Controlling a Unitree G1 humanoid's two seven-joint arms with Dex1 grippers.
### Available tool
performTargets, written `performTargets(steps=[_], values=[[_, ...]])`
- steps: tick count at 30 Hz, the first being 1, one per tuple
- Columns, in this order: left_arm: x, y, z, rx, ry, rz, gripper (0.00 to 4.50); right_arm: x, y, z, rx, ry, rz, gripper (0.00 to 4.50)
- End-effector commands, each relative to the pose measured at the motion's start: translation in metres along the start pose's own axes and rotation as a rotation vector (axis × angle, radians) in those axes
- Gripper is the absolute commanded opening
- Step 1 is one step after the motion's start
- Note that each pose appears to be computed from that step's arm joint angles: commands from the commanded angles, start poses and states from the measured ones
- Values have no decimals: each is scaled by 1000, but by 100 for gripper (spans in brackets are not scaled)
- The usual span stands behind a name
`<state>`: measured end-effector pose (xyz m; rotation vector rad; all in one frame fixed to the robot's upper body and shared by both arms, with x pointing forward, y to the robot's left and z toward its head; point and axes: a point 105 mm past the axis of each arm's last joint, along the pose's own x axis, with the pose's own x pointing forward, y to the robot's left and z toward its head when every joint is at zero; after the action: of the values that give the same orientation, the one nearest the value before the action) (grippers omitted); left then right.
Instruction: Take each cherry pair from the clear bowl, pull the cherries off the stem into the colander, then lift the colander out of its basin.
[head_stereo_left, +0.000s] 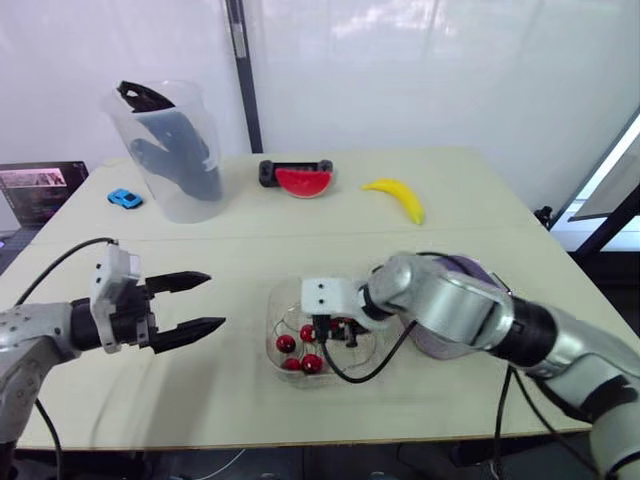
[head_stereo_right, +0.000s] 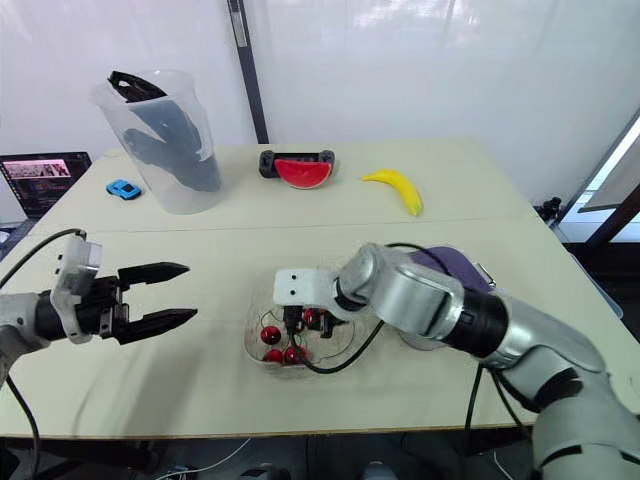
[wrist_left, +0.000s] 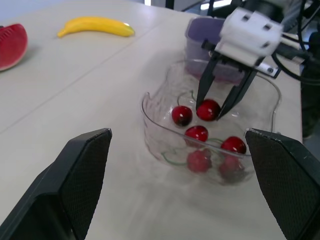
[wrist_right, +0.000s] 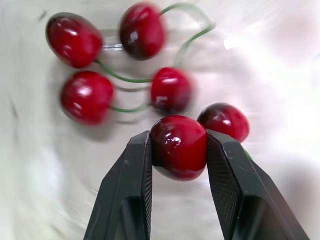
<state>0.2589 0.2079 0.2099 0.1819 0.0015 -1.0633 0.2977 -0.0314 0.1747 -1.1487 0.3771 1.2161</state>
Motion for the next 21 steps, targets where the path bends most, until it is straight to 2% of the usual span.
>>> performTargets(steps=[1,4,7,10,13,15,18,21], values=[[-1,4,18,-8,-92,18,450,-30,0,27,-269,-142,-42,153],[2,10,29,-33,-165,32,450,-50,-11,40,-545,-187,-174,153],[6,28,37,-18,-222,118,450,-58,-33,47,-678,-186,-347,153],[16,47,38,-20,-234,214,450,-62,-39,50,-877,-178,-452,153],[37,56,40,-107,-213,212,450,-62,-47,48,-1132,-125,-548,153],[46,59,48,-130,-237,197,450,-61,-53,46,-1188,-108,-560,153],[66,60,62,-274,-252,96,450,-58,-57,40,-1357,-57,-551,153],[82,61,79,-258,-237,50,450,-60,-62,38,-1476,-41,-548,153]])
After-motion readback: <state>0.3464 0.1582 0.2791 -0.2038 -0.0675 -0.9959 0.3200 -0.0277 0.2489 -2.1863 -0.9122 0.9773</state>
